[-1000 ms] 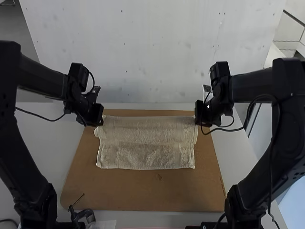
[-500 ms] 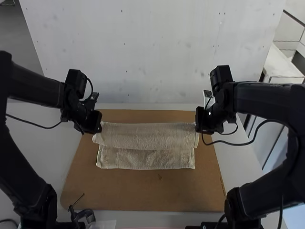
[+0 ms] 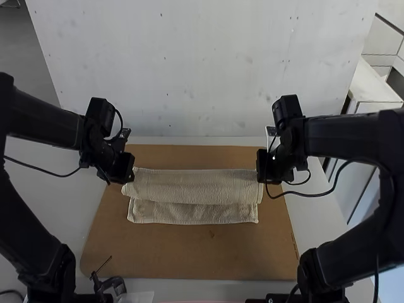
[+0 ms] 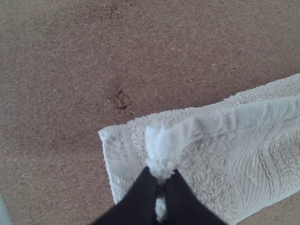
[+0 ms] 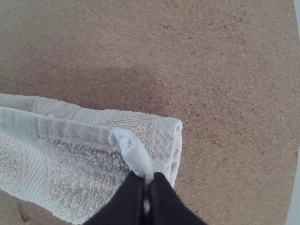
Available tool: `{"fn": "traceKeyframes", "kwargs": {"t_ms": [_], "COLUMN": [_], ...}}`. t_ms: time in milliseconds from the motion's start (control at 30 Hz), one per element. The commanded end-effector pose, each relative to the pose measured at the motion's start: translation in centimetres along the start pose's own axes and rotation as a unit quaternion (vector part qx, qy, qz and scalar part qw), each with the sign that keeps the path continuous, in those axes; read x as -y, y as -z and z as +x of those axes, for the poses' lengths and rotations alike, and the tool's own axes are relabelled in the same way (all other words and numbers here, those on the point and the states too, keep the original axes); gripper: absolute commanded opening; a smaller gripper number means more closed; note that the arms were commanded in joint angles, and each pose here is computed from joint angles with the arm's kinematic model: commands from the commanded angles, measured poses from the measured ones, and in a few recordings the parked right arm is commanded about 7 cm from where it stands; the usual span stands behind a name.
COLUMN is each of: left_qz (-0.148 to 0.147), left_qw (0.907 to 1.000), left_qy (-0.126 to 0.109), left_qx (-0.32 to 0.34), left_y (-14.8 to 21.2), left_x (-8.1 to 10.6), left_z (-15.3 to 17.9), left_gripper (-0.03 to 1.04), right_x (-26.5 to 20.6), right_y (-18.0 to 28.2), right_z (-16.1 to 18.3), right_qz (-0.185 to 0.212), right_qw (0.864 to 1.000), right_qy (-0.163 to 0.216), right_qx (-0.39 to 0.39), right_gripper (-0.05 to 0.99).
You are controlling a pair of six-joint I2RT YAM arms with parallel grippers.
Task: Fold the towel.
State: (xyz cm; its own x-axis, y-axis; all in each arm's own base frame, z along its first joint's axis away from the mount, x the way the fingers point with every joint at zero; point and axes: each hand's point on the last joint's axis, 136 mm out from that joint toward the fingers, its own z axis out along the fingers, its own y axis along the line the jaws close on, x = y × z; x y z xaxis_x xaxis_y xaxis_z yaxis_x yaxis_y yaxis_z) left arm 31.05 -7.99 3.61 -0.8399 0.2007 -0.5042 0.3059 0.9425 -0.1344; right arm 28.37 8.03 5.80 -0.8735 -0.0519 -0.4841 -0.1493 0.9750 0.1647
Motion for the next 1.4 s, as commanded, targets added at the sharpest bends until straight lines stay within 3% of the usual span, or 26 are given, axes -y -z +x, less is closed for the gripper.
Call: {"fn": "traceKeyframes", "kwargs": {"t_ms": [0,467,867,1367], "left_qz": [-0.016,-0.017,-0.028,-0.033], "left_qw": [0.9998,0.9992,0.9969,0.9973], "left_qy": [0.006,0.017,0.041,0.04], "left_qx": [-0.003,-0.031,-0.061,-0.052], "left_y": [-0.1,-2.2,-3.6,-4.1], "left_x": [-0.6,-1.3,-2.9,-3.3], "left_z": [0.5,1.9,3.4,2.4], "left_gripper": [0.02,0.02,0.02,0.02], "right_x": [0.9,1.5,2.0,2.4], "right_y": [-0.9,-2.9,-5.1,-6.1], "right_z": [0.7,1.7,1.9,1.5], "right_qz": [0.029,0.045,0.053,0.058], "right_qw": [0.999,0.998,0.997,0.997], "right_qy": [-0.002,0.003,0.001,0.001], "right_qx": [-0.014,-0.042,-0.054,-0.046], "right_gripper": [0.02,0.02,0.02,0.02]}}
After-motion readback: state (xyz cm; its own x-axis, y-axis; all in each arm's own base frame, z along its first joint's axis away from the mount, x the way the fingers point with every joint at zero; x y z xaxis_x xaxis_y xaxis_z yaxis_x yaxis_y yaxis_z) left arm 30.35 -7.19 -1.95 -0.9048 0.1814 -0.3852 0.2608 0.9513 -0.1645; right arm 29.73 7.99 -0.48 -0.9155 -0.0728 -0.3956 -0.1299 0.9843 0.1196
